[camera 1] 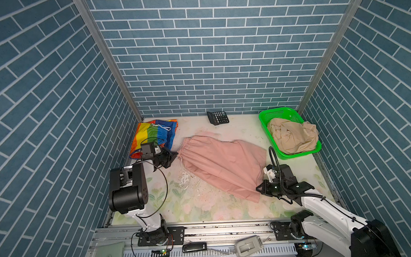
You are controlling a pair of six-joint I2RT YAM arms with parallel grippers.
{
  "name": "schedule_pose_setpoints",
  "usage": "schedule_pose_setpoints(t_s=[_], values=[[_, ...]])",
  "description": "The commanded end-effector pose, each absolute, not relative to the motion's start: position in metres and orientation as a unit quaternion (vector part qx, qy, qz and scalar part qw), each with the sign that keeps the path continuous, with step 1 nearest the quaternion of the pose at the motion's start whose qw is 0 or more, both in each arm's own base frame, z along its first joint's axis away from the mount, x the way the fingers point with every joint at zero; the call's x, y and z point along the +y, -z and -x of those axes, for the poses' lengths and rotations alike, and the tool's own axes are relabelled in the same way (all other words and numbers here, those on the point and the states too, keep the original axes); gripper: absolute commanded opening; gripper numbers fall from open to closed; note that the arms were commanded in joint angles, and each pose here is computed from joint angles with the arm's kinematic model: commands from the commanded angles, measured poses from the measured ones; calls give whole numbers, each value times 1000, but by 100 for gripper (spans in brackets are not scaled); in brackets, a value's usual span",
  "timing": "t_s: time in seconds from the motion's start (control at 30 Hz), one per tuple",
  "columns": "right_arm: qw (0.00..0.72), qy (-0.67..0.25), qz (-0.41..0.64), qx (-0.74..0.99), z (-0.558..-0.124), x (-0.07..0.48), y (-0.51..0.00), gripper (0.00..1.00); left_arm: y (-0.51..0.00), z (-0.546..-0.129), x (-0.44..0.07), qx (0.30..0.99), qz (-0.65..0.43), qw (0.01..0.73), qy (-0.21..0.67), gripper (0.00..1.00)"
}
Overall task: Fold and stack the shorts
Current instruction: 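Hold the waistband with left gripper while right gripper drags the hem toward the robot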
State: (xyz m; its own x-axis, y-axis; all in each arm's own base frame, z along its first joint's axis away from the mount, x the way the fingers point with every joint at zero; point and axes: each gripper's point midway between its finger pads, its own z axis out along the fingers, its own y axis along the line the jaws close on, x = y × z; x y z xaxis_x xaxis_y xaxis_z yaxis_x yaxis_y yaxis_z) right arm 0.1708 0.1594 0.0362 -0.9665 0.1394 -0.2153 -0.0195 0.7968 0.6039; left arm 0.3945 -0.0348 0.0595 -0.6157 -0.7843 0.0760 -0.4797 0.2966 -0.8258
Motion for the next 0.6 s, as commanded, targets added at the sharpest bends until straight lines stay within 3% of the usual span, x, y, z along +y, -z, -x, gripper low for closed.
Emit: schedule_pose_setpoints(t_s=[0.0, 0.27, 0.33, 0.5, 0.57], values=[[113, -308, -50, 943, -168, 156, -26, 7, -51, -396, -26, 787, 399, 194, 428, 0], [86, -281, -63, 954, -186, 160, -7, 30, -54, -390, -27, 791, 394, 196, 425, 0], [91, -289, -54, 951, -193, 165, -15, 40, -48, -381, -29, 795, 396, 186, 421, 0], [148, -260, -55, 953, -226, 143, -58, 78, -44, -378, -29, 795, 397, 183, 420, 0], [156, -256, -77, 951, -240, 127, -65, 89, -43, -380, -29, 792, 400, 184, 423, 0]])
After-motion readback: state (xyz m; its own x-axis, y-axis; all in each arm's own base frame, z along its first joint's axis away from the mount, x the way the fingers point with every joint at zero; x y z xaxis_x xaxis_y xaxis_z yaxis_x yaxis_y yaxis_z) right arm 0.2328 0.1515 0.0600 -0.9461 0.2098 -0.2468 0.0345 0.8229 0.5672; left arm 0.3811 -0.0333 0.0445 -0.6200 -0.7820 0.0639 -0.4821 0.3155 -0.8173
